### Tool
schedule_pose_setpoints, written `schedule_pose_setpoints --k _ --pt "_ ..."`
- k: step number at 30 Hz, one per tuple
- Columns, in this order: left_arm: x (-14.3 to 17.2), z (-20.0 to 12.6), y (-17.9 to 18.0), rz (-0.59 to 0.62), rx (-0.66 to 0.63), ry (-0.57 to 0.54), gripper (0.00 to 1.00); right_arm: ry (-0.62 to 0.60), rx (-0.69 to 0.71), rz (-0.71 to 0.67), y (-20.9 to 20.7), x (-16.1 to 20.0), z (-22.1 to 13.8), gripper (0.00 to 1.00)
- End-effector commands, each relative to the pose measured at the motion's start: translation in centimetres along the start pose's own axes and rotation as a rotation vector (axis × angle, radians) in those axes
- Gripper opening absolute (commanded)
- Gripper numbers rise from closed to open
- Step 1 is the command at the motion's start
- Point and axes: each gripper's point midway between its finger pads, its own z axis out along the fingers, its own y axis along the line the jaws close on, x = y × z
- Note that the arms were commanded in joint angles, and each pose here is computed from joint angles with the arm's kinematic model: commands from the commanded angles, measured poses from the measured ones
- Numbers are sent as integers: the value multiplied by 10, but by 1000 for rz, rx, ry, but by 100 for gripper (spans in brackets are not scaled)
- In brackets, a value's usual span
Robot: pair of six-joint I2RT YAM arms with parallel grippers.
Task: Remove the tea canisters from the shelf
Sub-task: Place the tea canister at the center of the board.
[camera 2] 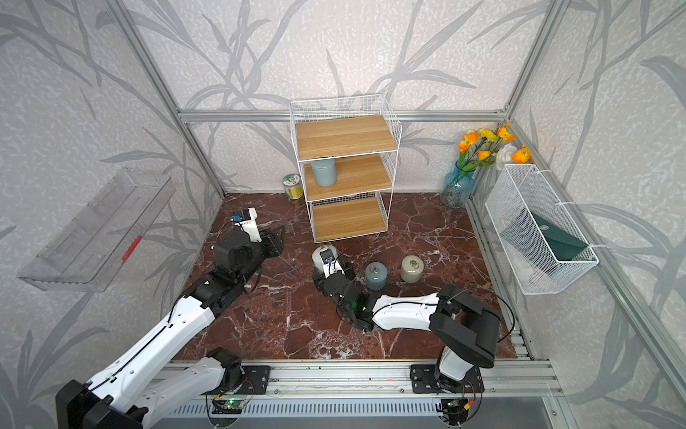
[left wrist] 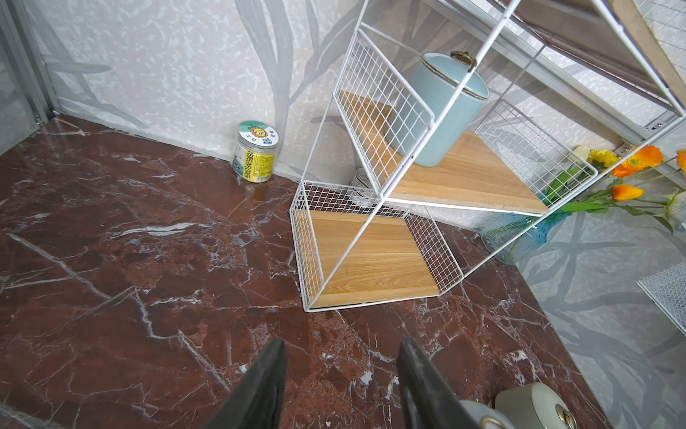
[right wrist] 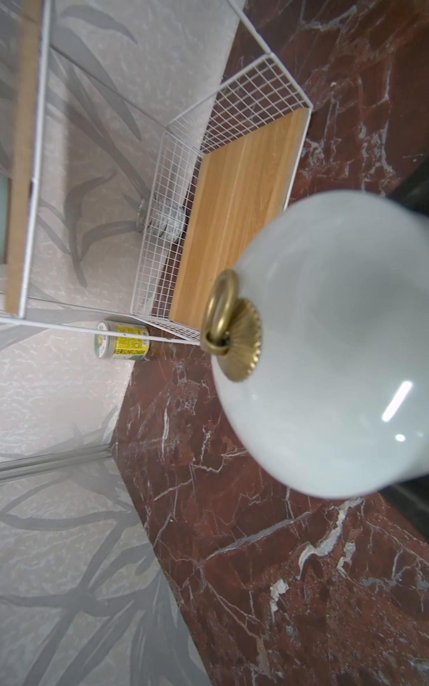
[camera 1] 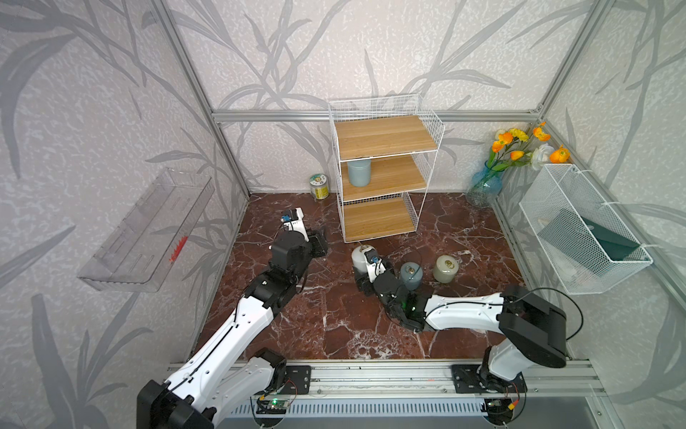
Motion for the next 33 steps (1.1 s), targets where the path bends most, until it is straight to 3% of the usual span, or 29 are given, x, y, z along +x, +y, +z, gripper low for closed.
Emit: schedule_pose_setpoints --k 1,20,33 --pt "3 -1 9 17 -39 12 50 -28 2 68 7 -4 7 51" --pt "5 -7 17 18 -65 18 51 71 -27 51 45 49 59 53" --pt "6 -8 18 5 -57 19 51 156 1 31 37 77 48 55"
